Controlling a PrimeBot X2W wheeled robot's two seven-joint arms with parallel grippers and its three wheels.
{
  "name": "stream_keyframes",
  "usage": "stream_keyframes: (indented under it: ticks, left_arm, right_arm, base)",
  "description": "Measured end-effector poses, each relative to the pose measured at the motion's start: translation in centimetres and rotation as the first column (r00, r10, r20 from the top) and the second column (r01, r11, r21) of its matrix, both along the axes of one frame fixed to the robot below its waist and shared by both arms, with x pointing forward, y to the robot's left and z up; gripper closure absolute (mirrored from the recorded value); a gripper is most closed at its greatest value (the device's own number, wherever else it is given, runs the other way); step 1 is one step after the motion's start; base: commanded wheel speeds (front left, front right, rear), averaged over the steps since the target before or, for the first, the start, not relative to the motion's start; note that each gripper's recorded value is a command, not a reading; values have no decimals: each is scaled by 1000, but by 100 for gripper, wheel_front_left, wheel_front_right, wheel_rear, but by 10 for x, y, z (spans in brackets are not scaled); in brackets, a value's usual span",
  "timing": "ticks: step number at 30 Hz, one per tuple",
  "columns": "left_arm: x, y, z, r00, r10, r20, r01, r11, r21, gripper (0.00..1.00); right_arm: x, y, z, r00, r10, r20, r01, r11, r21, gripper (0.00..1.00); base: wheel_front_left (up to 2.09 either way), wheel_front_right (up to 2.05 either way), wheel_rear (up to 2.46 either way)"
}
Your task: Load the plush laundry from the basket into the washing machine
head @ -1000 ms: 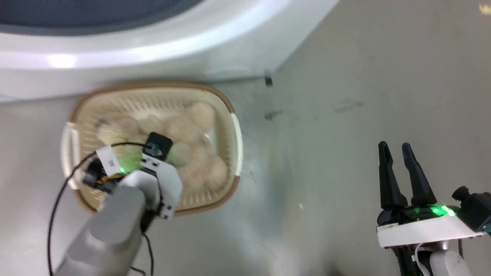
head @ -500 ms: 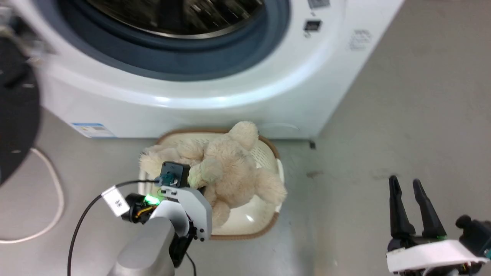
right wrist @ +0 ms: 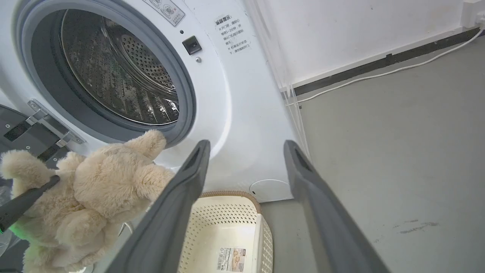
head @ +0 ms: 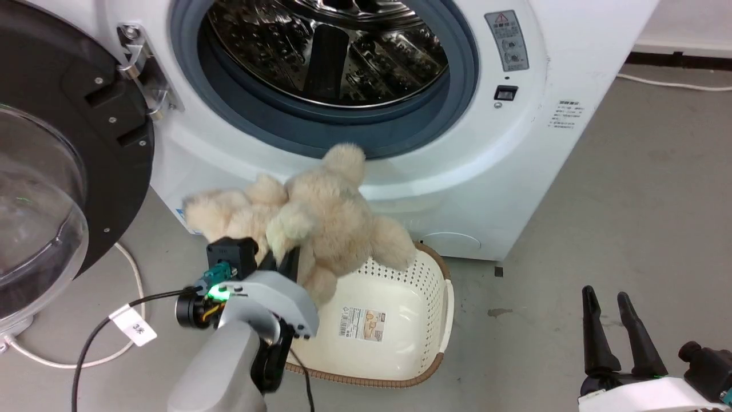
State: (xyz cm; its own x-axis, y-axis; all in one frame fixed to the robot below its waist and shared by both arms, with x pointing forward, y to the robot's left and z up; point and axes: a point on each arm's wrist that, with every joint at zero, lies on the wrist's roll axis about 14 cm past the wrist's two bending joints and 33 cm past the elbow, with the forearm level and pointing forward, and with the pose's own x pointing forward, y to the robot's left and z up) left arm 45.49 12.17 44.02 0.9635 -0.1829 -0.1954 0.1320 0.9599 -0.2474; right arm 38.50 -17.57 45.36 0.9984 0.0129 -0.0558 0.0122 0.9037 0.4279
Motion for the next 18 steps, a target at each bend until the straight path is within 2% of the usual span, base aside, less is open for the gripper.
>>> stream_keyframes:
  ticks: [7,9,18]
  left_arm:
    - [16,-6,39,991,-13,135,8,999,34,100]
    - [32,-9,62,979,-20,205,13,999,38,100]
    - [76,-6,94,957,-8,292,-3,999,40,100]
  right_arm:
    - [-3,-2,-3,1000,-5,-12,4,1000,-8,0]
    - [-5,-5,-9,999,-12,-30,11,1000,-10,0]
    - [-3,-8,-24,997,-19,-74,18,1000,-23,0]
  base:
    - [0,0,0]
    - [0,0,0]
    - [0,0,0]
